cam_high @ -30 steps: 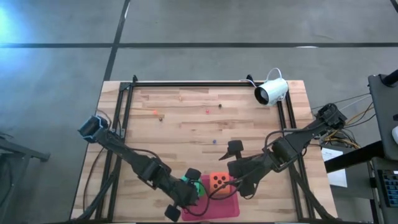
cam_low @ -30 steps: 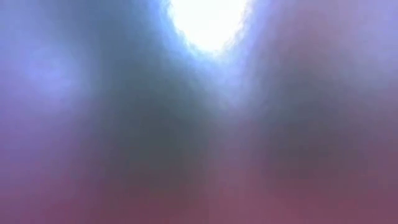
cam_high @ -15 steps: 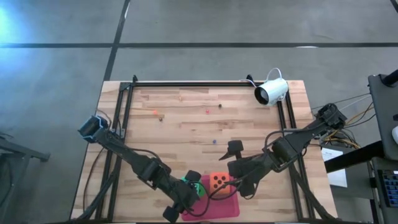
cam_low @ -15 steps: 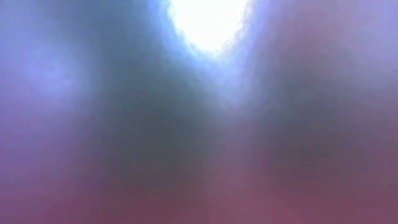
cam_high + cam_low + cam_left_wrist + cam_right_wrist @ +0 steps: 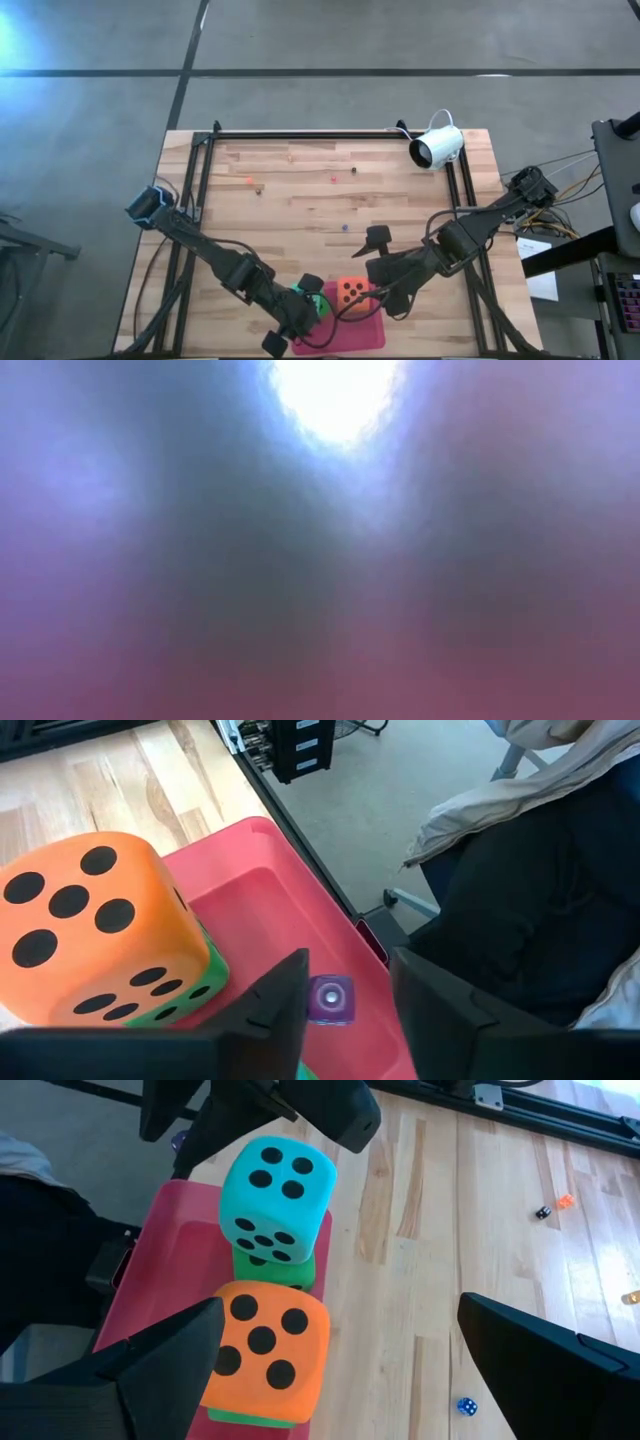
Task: Pick & Place Dice
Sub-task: Put the purple dice into the pink bin
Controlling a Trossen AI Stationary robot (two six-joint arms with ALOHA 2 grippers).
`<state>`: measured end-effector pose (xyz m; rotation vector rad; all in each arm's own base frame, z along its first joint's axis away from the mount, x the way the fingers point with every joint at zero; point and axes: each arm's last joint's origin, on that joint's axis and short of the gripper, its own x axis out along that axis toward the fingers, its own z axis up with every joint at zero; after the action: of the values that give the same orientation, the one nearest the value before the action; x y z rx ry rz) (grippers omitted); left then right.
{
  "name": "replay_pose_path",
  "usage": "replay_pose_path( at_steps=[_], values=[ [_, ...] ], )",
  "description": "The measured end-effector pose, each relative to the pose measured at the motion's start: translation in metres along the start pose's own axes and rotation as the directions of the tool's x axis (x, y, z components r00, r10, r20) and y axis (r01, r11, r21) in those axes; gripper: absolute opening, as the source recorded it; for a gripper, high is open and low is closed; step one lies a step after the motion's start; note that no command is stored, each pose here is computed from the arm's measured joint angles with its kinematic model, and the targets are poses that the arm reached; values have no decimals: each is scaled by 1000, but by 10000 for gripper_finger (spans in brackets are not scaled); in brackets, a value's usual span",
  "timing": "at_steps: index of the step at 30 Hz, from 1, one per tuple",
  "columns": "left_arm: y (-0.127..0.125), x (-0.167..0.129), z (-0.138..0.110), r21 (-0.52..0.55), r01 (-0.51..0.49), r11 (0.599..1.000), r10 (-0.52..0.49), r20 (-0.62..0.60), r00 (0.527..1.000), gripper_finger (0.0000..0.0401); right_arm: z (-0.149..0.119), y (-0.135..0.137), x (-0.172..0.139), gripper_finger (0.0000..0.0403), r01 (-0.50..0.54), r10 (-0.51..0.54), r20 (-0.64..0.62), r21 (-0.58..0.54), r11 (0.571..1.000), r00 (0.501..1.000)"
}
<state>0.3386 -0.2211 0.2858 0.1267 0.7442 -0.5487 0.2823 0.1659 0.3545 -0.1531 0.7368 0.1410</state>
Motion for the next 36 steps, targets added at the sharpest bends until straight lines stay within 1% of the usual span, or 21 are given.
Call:
replay_pose_path(
  at_steps=[4, 8, 13, 23, 30, 36],
  values=[
    [1, 0, 0, -1, -1, 1000, 1, 0, 1000, 116, 0, 0, 0, 400, 0, 0, 0, -1, 1000, 1000],
    [1, 0, 0, 1, -2, 1000, 2, 0, 1000, 117, 0, 1, 1, 400, 0, 0, -2, -9, 1000, 1000],
    [1, 0, 0, 6, -2, 1000, 2, 0, 1000, 146, -1, 3, 1, 400, -28, 28, -7, -26, 999, 1000],
    [2, 1, -3, 4, -5, 1000, 5, -20, 1000, 218, -1, 5, 0, 400, -35, 35, -4, -30, 999, 999],
    [4, 2, -5, -1, -13, 1000, 13, -24, 1000, 244, 0, 5, 0, 400, -35, 35, -1, -28, 999, 999],
    [7, 13, -16, -5, -14, 1000, 14, 0, 1000, 258, 0, 5, 0, 400, -35, 35, -1, -26, 999, 999]
  ],
)
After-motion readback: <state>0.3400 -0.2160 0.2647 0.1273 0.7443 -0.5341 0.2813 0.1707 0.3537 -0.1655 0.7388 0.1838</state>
